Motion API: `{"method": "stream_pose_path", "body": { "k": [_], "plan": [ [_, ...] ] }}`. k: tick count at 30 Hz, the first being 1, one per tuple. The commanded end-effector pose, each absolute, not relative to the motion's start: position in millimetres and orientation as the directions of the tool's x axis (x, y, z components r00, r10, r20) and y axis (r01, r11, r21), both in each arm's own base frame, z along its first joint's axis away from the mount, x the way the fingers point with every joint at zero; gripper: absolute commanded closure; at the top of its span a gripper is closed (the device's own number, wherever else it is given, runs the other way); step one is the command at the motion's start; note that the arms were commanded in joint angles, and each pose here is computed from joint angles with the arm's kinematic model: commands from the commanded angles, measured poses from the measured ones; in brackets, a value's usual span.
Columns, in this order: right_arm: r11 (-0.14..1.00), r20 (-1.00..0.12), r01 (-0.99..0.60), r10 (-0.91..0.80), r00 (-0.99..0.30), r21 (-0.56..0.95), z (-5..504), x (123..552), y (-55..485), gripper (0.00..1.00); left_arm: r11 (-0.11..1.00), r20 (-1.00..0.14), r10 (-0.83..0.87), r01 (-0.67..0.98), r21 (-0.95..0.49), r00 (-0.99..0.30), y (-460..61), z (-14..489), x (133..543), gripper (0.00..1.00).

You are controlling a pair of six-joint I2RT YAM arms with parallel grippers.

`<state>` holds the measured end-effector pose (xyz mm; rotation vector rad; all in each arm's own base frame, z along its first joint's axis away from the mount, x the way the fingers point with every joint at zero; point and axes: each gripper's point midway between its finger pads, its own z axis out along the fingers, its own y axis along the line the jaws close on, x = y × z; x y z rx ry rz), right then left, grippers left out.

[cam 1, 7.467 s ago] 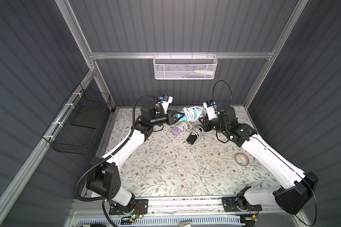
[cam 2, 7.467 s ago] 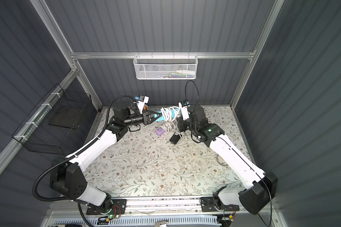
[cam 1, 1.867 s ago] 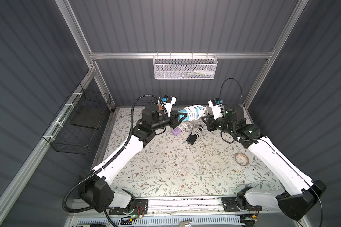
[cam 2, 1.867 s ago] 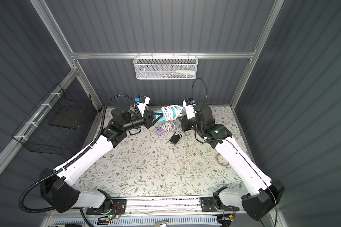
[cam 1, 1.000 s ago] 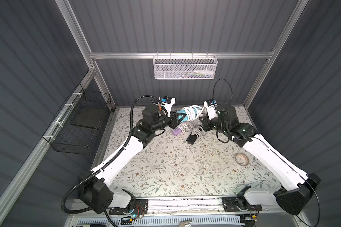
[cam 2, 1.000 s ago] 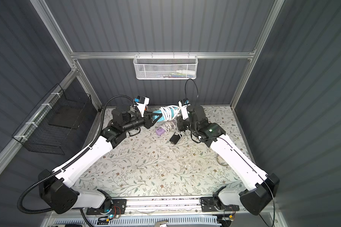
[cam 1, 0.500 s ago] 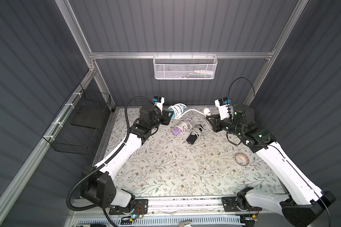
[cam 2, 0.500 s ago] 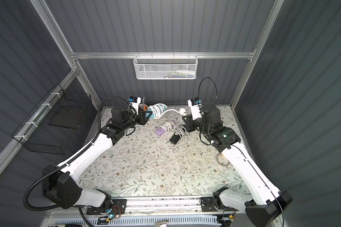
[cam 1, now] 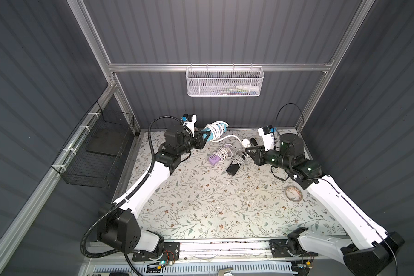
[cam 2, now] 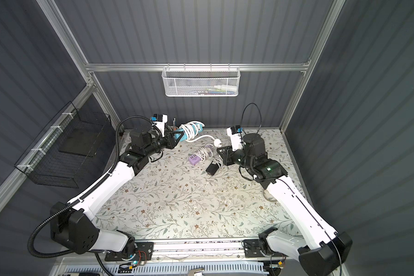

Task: Unwrap the cord wrapped around the power strip
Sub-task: Unwrap the power cord from the power strip.

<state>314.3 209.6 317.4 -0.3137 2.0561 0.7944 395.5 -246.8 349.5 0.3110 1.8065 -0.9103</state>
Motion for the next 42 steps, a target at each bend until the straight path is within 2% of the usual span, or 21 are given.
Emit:
{"method": "stream_pose_path", "body": {
  "k": [1, 10, 16, 20, 26, 32, 35, 38, 42],
  "plan": [
    [0.750, -0.811, -0.487, 0.113, -0.574, 0.448, 315.4, 324.8, 214.7, 1.00, 0.556, -0.909, -0.288, 0.720, -0.414, -0.300, -251.8, 424.1, 370.1, 1.00],
    [0.760, -0.808, -0.423, 0.219, -0.547, 0.493, 321.0, 375.9, 182.0, 1.00, 0.355, -0.848, -0.330, 0.778, -0.518, -0.415, -270.2, 429.7, 343.2, 1.00],
    [0.767, -0.842, -0.429, 0.260, -0.473, 0.477, 361.8, 405.6, 159.5, 1.00, 0.326, -0.838, -0.254, 0.773, -0.544, -0.482, -291.1, 404.3, 321.6, 1.00],
    [0.768, -0.874, -0.458, 0.269, -0.405, 0.448, 402.9, 410.1, 153.5, 1.00, 0.321, -0.819, -0.220, 0.753, -0.574, -0.530, -303.4, 380.9, 313.6, 1.00],
    [0.769, -0.911, -0.496, 0.281, -0.302, 0.402, 465.5, 392.1, 138.8, 1.00, 0.395, -0.802, -0.170, 0.706, -0.588, -0.573, -307.8, 338.4, 321.8, 1.00],
    [0.783, -0.927, -0.501, 0.278, -0.251, 0.370, 499.9, 348.5, 123.0, 1.00, 0.600, -0.864, -0.103, 0.662, -0.449, -0.492, -291.1, 318.3, 351.4, 1.00],
    [0.790, -0.919, -0.477, 0.282, -0.274, 0.385, 495.2, 324.7, 114.5, 1.00, 0.676, -0.907, -0.072, 0.648, -0.351, -0.416, -282.3, 325.5, 367.2, 1.00],
    [0.796, -0.913, -0.458, 0.288, -0.288, 0.396, 487.6, 299.9, 107.6, 1.00, 0.705, -0.942, -0.054, 0.656, -0.270, -0.330, -277.4, 338.8, 378.0, 1.00],
    [0.810, -0.886, -0.402, 0.287, -0.365, 0.428, 451.7, 286.5, 101.4, 1.00, 0.718, -0.975, -0.019, 0.676, -0.167, -0.221, -274.9, 361.3, 388.3, 1.00]
  ]
}}
